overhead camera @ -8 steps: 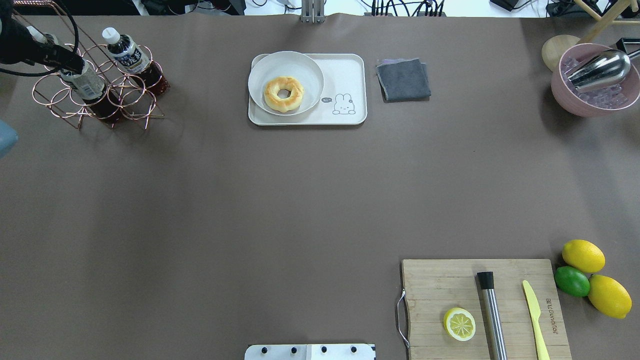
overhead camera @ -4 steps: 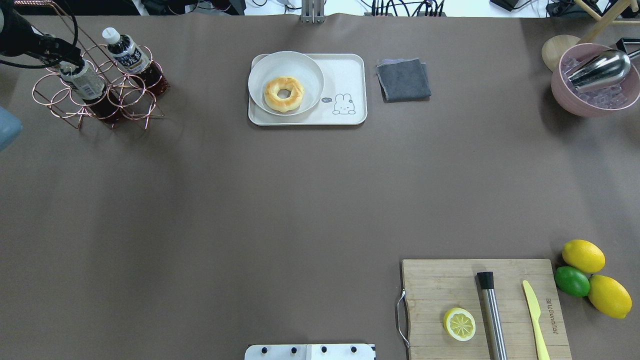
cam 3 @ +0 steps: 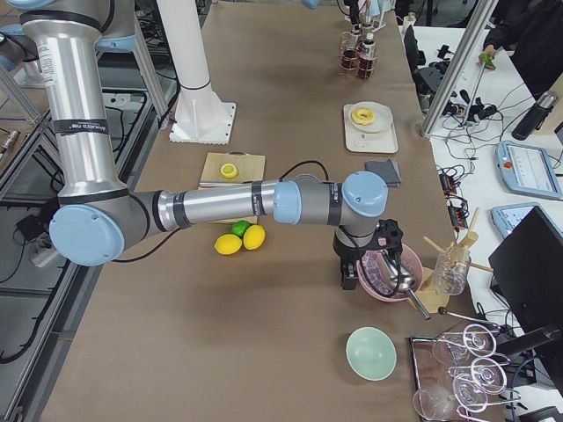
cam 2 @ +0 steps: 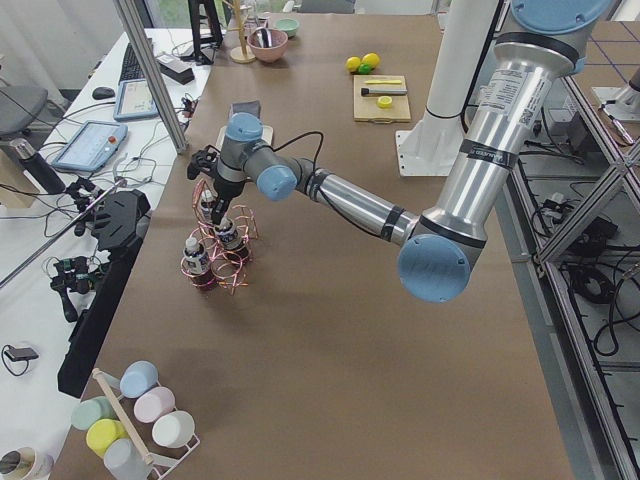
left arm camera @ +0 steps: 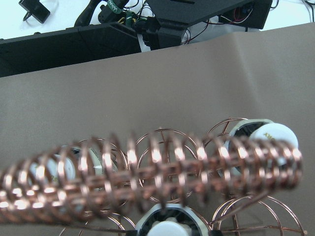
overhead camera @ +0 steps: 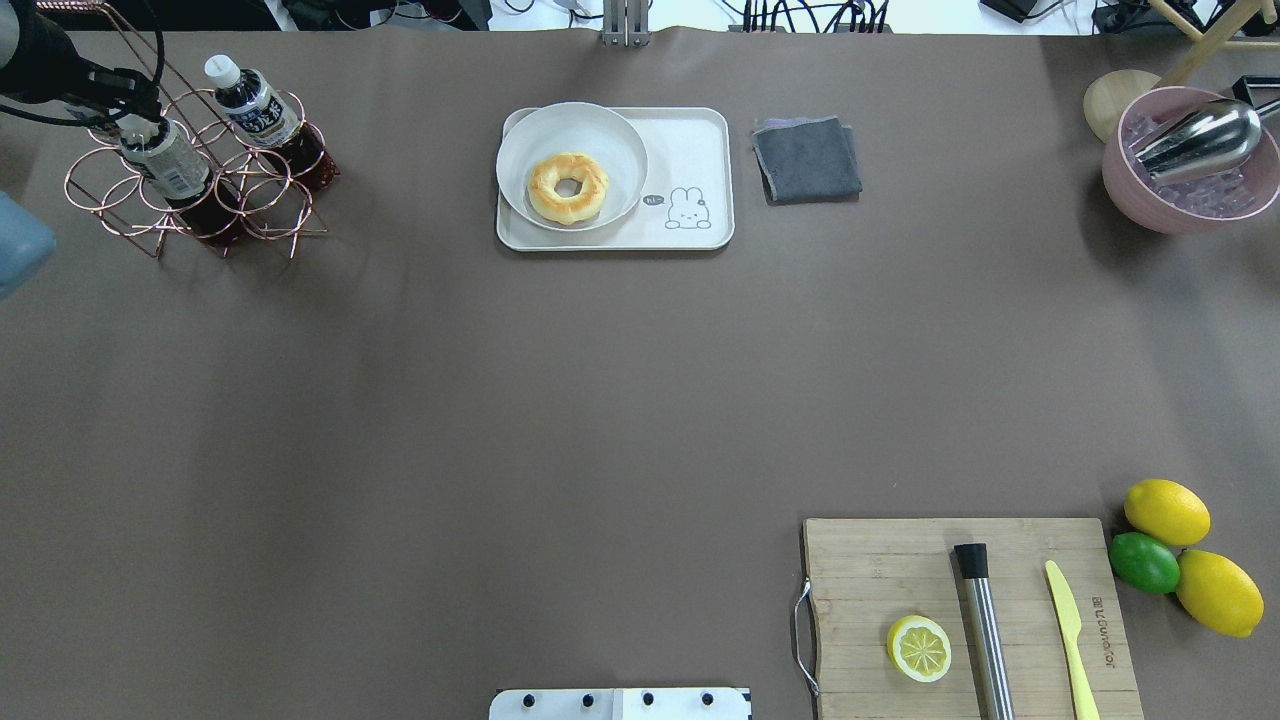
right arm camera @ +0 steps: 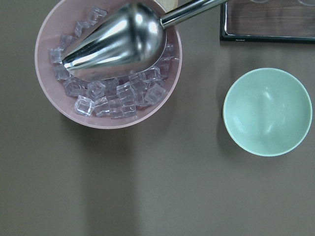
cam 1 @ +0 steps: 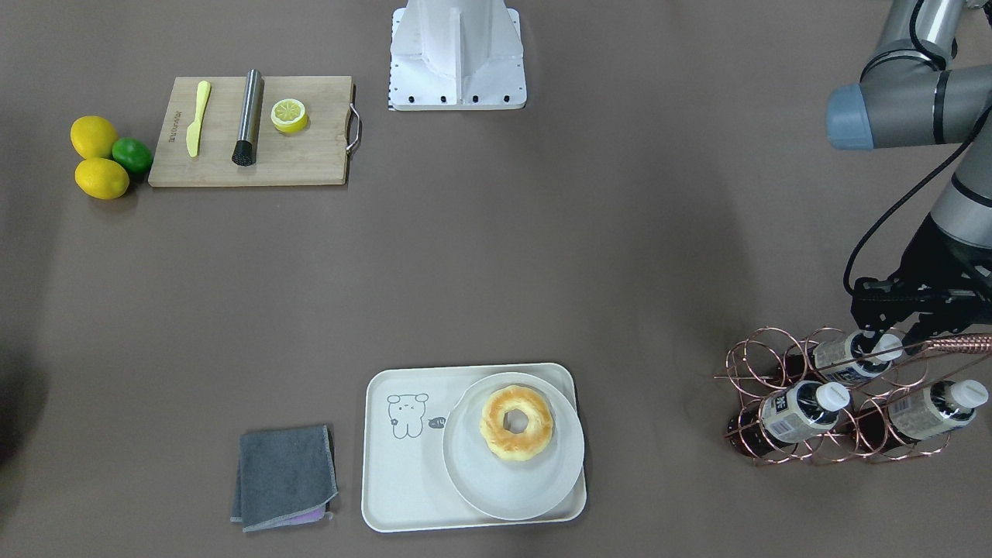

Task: Place tea on tray
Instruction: 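Reach the left gripper down into the copper rack around a tea bottle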

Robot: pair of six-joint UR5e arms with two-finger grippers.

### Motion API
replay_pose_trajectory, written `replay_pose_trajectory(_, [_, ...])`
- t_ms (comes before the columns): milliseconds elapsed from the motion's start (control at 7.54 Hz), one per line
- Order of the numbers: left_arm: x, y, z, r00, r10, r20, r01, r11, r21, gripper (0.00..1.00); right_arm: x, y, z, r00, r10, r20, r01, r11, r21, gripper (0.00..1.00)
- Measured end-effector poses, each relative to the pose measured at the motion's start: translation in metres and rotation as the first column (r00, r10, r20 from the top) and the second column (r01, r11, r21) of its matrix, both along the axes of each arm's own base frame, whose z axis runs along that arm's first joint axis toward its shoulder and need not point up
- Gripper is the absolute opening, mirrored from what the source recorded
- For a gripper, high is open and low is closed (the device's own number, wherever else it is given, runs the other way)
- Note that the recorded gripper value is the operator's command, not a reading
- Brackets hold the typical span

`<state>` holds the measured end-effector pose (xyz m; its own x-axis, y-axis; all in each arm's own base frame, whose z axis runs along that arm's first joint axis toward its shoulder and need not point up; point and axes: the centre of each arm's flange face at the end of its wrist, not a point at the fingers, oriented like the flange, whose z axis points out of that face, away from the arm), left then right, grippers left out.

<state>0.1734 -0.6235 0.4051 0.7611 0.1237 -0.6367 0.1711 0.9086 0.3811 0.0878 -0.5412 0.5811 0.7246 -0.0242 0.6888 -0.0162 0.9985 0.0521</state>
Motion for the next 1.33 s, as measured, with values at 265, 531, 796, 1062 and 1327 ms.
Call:
replay_pose_trajectory(265, [0.0016,-0.005,-0.001,1.0,-0.003,-0.002,0.003,1.0,-0.003,0.57,0.0,0.0003,0.0003,1.0,0.0,0.0,0.0,1.0,-0.001,1.0])
replay_pose_trajectory(531, [0.0017,-0.0056,-0.0002,1.0,-0.001,-0.001,0.001,1.0,-0.004,0.57,0.0,0.0006,0.0012,1.0,0.0,0.0,0.0,1.0,-0.003,1.0])
replay_pose_trajectory(796, [0.0015,-0.0051,0.002,1.0,0.001,0.0,-0.001,1.0,-0.006,0.57,0.0,0.0007,0.0013,1.0,0.0,0.0,0.0,1.0,-0.003,1.0])
replay_pose_trajectory(1062, [0.0012,-0.0043,0.0049,1.0,0.002,0.003,-0.002,1.0,-0.009,0.57,0.0,0.0007,0.0009,1.0,0.0,0.0,0.0,1.0,-0.002,1.0])
replay_pose_trajectory(1327, [0.0016,-0.0034,0.008,1.0,0.003,0.005,-0.003,1.0,-0.013,0.3,0.0,0.0007,0.0011,1.0,0.0,0.0,0.0,1.0,-0.003,1.0])
